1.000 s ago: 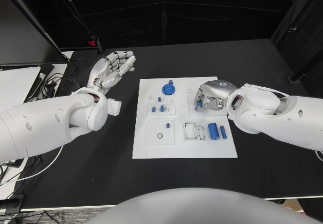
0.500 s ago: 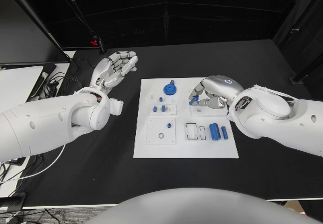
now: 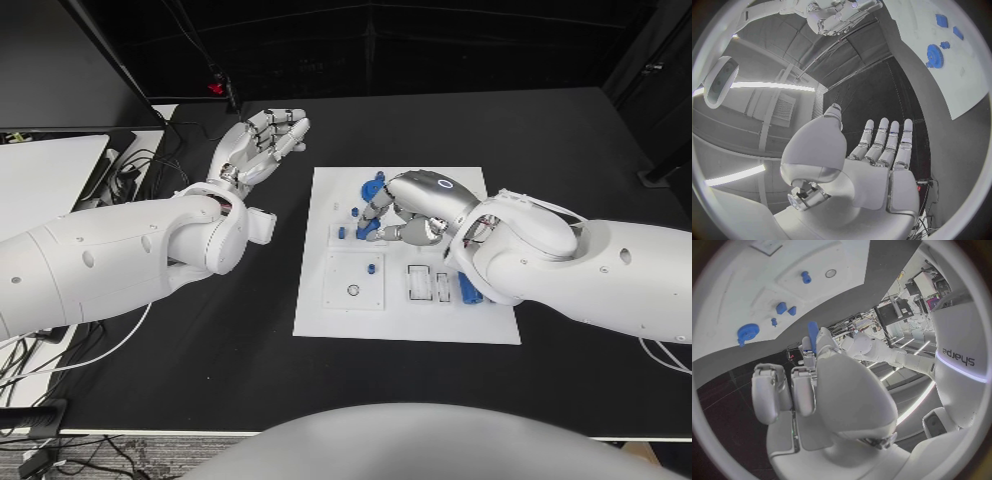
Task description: Assemble the parts on the task board
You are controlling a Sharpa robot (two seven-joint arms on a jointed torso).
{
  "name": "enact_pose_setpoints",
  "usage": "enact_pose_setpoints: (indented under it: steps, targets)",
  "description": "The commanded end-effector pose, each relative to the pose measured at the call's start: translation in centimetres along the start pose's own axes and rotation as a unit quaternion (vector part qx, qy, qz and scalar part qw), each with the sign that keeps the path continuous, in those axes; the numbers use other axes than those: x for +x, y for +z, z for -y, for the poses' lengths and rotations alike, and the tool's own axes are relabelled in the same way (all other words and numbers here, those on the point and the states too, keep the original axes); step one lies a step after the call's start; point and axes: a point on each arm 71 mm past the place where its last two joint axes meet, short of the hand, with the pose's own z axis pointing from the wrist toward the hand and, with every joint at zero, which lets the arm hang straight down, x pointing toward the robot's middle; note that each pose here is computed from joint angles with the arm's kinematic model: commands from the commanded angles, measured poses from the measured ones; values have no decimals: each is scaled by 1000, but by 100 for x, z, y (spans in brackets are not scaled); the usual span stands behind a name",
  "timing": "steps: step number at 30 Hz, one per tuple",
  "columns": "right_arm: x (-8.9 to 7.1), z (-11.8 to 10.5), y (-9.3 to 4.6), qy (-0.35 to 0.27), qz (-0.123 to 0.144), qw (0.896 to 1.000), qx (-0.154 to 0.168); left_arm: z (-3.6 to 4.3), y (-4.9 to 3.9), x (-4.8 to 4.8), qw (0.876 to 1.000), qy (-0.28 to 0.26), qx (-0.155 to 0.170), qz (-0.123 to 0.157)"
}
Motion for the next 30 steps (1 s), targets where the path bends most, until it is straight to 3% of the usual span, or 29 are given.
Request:
enact_pose_setpoints:
  steps: [1, 8, 16, 23, 30]
  targets:
    - [101, -100, 43, 7, -47, 998, -31, 80, 1, 9, 999, -3, 49, -3]
    - [266, -201, 87, -1, -98, 994, -52, 82, -1, 14, 999, -3, 49, -3]
    - [397, -230, 118, -32, -131, 989, -62, 84, -4, 14, 999, -3, 49, -3]
    - [501, -254, 128, -59, -153, 984, -72, 83, -6, 10, 999, -3, 48, -2]
    - [545, -246, 136, -74, -157, 982, -74, 82, -5, 6, 999, -2, 48, -2]
